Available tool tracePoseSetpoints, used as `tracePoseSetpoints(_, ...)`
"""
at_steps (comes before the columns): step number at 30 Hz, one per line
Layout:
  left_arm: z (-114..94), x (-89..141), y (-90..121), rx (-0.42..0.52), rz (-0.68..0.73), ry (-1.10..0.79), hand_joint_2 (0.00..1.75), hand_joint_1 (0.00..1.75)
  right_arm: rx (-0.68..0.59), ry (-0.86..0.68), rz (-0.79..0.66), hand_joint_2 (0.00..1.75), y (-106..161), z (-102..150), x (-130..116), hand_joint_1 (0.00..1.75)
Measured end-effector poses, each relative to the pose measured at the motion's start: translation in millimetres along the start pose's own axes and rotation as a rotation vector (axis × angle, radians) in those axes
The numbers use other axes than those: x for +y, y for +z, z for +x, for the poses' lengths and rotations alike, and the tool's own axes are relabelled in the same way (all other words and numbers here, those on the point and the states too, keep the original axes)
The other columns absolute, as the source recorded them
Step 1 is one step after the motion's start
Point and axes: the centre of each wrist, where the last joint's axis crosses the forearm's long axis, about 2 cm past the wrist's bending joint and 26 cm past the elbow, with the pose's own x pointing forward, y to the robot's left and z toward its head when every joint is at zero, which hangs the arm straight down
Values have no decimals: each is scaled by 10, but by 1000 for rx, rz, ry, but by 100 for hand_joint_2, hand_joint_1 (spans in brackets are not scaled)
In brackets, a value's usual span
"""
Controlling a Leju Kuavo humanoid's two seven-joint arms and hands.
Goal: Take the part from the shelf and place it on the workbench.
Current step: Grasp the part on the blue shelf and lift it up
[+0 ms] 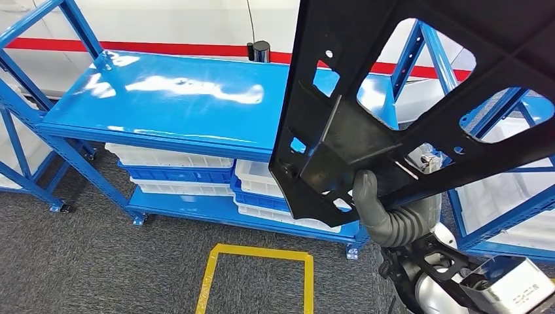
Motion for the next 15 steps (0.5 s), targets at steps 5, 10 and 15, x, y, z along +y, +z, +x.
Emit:
tracePoseSetpoints(5,-3,2,0,0,1,-3,175,0,-3,-1,4,175,-7,2,6,175)
tracePoseSetpoints(10,-4,-3,2,-3,-1,-9,175,0,1,-2,5,175,5,0,17,175)
tracePoseSetpoints(15,11,7,-6,-9,0,-14,175,0,-6,2,6,175,-2,12,21,175)
